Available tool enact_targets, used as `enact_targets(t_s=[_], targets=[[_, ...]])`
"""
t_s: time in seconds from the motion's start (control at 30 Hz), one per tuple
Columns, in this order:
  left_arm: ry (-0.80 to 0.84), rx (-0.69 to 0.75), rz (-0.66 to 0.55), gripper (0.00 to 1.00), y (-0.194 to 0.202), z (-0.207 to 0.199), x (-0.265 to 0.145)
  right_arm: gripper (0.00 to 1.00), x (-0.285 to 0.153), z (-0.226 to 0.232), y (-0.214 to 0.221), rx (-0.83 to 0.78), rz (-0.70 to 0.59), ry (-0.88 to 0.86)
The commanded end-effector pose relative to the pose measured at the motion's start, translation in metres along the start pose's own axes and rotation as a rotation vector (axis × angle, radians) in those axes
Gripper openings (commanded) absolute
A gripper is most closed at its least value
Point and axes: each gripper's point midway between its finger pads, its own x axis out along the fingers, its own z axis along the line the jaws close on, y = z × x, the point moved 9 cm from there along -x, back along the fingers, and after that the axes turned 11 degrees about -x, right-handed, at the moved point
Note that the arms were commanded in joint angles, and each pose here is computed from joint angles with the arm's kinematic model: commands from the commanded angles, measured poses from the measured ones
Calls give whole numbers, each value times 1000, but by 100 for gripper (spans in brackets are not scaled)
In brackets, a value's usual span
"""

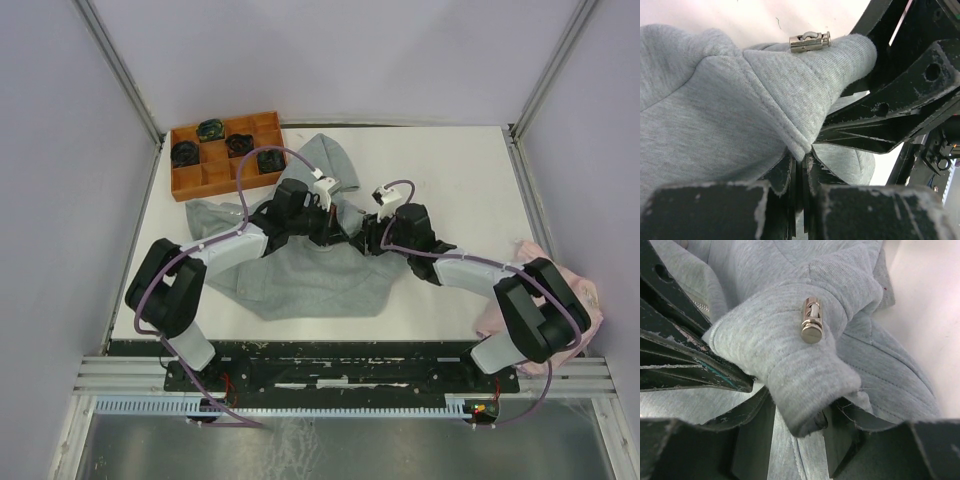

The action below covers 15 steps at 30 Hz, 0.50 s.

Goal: Zip up the jacket

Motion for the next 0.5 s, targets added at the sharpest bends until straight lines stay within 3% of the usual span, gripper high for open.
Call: enact_targets(t_s=[0.0, 0.17, 0.47], targets=[[134, 8, -48, 3, -17, -28, -11, 47, 9, 5, -13, 18, -74, -48], [129, 10, -55, 3, -17, -30, -13, 36, 9, -1, -7, -7, -30, -2], [-85, -12, -45, 3, -12, -13, -19, 13, -9, -5, -17, -76, 49, 76]])
